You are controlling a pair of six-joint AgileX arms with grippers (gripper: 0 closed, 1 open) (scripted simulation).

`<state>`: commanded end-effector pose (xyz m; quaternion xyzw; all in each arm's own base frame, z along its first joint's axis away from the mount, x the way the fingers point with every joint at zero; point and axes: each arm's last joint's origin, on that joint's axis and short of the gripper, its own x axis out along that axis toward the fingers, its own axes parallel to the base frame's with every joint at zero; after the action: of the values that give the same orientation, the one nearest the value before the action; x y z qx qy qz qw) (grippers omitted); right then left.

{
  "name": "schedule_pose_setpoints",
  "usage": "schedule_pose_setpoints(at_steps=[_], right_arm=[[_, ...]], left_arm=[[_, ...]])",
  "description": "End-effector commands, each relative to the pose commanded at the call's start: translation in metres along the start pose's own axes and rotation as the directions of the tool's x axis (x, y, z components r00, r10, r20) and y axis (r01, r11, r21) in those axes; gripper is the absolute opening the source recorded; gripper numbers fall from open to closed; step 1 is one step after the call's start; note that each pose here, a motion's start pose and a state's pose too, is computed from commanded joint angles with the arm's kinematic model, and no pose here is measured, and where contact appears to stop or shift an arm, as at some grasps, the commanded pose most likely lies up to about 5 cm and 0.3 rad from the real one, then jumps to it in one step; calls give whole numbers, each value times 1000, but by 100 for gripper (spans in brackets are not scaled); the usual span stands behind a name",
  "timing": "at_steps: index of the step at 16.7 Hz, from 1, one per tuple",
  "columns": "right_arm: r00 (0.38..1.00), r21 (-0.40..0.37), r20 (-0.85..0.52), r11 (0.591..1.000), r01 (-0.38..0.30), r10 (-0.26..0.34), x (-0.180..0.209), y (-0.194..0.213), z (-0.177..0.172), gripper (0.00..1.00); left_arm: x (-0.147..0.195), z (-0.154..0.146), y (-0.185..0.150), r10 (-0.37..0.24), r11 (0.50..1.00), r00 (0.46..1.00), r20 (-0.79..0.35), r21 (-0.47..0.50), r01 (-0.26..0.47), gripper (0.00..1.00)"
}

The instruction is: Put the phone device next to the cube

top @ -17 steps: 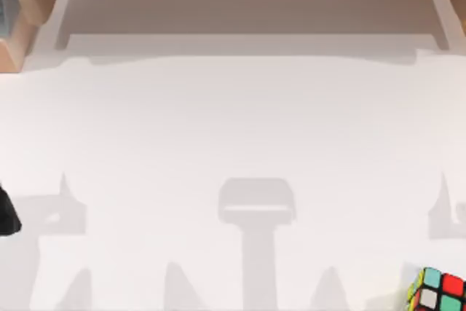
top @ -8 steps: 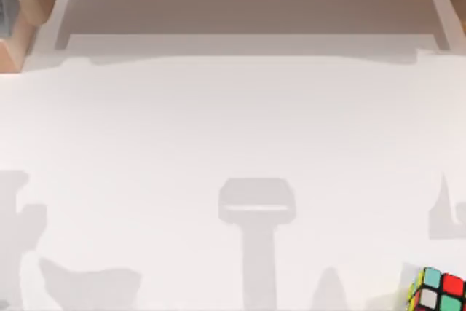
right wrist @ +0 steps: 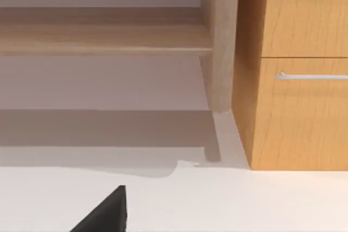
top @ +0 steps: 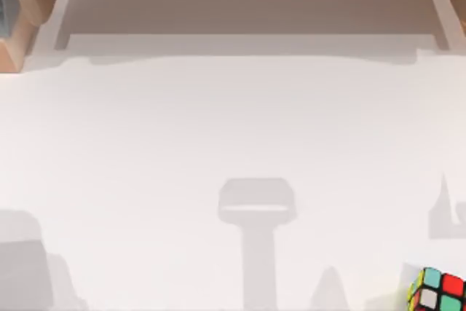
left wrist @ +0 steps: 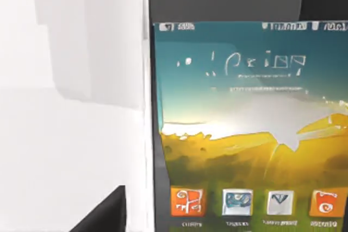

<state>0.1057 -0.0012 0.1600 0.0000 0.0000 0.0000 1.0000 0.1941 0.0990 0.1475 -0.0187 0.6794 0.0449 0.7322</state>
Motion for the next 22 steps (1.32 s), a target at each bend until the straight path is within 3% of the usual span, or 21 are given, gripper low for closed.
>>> schedule_pose_setpoints(at_steps=[3,8,15,19,22], right_arm=[[1000,0,0,1000,0,0,0,0,0,100],[1000,0,0,1000,0,0,0,0,0,100],[1000,0,0,1000,0,0,0,0,0,100],[1000,0,0,1000,0,0,0,0,0,100],[1000,0,0,1000,0,0,0,0,0,100]], left_arm=[[4,5,8,-22,1000,998,-56,-5,21,100],[6,5,7,-22,1000,998,-56,-3,22,100],[43,3,7,-21,1000,998,-55,-5,21,100],[45,3,7,-22,1000,998,-57,-5,22,100],[45,3,7,-22,1000,998,-57,-5,22,77]])
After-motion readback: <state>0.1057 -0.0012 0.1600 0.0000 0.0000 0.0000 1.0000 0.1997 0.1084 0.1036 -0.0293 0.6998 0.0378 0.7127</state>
